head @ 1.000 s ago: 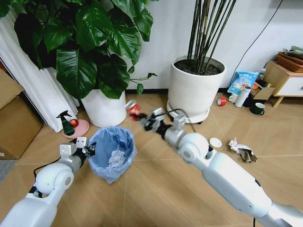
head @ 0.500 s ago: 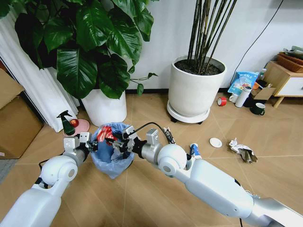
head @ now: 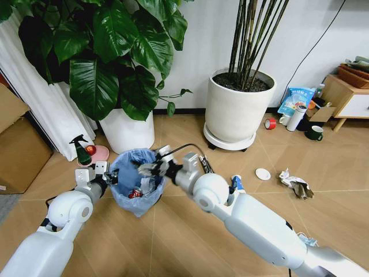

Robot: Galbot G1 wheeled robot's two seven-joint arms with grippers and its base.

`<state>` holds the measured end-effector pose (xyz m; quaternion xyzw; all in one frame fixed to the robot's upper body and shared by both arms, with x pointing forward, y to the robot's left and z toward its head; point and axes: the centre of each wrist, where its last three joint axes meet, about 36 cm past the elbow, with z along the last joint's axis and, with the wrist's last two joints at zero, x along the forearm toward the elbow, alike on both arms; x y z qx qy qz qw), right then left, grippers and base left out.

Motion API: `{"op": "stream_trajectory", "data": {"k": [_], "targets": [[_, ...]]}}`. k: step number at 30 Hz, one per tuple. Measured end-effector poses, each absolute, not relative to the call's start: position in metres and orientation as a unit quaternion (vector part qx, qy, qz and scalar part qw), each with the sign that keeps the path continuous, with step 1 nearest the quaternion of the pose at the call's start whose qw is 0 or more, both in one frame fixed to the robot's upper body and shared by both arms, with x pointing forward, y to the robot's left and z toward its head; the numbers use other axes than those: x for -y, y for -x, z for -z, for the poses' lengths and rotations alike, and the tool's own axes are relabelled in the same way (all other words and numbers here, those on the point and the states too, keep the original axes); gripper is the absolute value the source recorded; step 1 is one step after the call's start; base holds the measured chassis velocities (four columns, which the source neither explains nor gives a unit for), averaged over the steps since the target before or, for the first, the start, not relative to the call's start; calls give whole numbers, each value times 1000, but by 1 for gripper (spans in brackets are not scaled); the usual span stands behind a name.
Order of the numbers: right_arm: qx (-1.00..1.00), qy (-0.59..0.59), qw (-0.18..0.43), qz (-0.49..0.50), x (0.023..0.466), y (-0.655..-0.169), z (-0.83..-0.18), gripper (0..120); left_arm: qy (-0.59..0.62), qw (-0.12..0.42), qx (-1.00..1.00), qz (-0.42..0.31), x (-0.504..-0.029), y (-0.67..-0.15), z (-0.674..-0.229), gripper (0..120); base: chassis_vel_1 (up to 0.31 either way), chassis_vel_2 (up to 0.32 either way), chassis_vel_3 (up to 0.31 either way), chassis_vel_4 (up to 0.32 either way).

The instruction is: Pick up the trash bin and place the garbage on the floor into it.

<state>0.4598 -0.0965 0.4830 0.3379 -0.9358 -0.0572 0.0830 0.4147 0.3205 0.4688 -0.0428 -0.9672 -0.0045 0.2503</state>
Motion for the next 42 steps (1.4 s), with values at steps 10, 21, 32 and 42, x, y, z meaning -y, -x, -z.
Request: {"op": "stream_trajectory", "data": {"k": [10, 21, 32, 42], "targets": [[982, -173, 80, 11, 216, -443, -438, 100, 42, 246, 968, 9, -318, -389, -464, 0, 0, 0, 0, 0], [996, -64, 66, 11, 266, -401, -411, 100, 35, 223, 974, 33, -308, -368, -466, 0, 0, 0, 0, 0], [996, -43, 71, 13, 278, -367, -408, 100, 37, 216, 975, 39, -298, -358, -466, 0, 0, 0, 0, 0], [996, -50, 71, 19, 270, -376, -407, 100, 40, 215, 975, 41, -301, -358, -467, 0, 0, 0, 0, 0]]}}
